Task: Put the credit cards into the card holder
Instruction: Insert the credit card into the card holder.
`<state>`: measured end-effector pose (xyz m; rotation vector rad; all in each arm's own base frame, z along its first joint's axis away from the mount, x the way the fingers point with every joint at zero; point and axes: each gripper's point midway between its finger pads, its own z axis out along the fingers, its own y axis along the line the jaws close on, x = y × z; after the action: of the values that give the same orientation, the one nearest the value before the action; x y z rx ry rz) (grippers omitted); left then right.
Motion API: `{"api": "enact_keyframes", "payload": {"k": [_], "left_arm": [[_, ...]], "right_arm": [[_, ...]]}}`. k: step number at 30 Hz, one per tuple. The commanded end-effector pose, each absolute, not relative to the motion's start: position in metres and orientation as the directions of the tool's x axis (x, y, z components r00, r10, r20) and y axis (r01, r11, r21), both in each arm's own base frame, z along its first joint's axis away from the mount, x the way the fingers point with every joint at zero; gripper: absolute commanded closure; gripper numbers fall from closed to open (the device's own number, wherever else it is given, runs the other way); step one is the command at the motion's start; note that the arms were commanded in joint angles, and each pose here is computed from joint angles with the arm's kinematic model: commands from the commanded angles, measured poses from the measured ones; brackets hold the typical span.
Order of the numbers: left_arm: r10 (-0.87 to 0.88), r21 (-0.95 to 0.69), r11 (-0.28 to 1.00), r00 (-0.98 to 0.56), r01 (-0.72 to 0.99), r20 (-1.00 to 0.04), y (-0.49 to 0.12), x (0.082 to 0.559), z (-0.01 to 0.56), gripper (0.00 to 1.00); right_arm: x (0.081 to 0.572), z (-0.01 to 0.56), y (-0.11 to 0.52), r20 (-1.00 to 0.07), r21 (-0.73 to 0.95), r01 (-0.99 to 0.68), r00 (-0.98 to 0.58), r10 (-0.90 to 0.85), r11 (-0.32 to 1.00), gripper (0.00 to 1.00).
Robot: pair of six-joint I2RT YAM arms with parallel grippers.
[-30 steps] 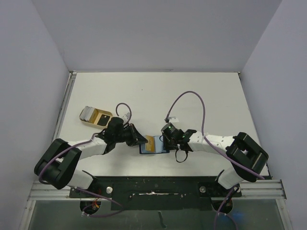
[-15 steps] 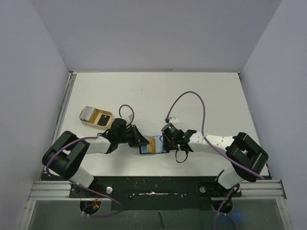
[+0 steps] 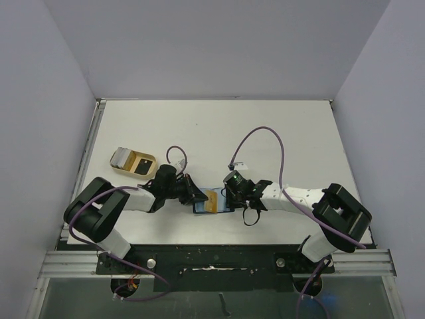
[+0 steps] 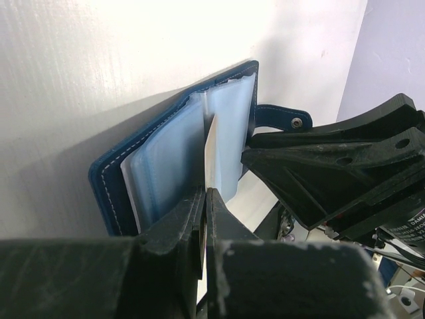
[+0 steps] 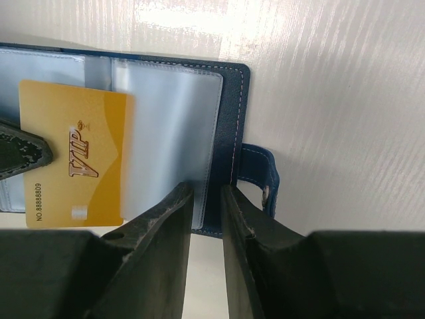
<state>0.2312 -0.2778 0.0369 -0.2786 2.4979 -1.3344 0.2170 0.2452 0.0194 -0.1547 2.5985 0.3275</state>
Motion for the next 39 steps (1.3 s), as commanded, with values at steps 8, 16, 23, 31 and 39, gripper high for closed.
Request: {"api": "enact_keyframes", "payload": {"k": [8,16,23,31,39], "left_arm": [[-0.310,-0.827,0.562,-0.929,-0.006,-0.204,-0.281,0.241,0.031,1.00],[-0.345,-0.827,0.561,-0.915,-0.022,-0.209,-0.281,0.247,0.031,1.00],[-0.376,-0.849,0.528,-0.905,-0.034,-0.198,-0.284,0.248,0.037,1.00],[-0.392,-0.871,0.488,-0.905,-0.051,-0.167,-0.290,0.243,0.036,1.00],[-0.391,-0.878,0.475,-0.908,-0.058,-0.152,-0.297,0.239,0.033,1.00]], "right_arm": [[0.220,0.021,0.250,-0.523,0.212,-0.168,-0.852,-0.034,0.963,0.75],[0.219,0.021,0.250,-0.521,0.210,-0.170,-0.853,-0.037,0.963,0.75],[0.219,0.020,0.249,-0.519,0.207,-0.169,-0.854,-0.038,0.963,0.75],[0.219,0.020,0.249,-0.521,0.211,-0.167,-0.853,-0.034,0.963,0.75],[0.219,0.021,0.249,-0.523,0.215,-0.164,-0.852,-0.029,0.963,0.74]]}}
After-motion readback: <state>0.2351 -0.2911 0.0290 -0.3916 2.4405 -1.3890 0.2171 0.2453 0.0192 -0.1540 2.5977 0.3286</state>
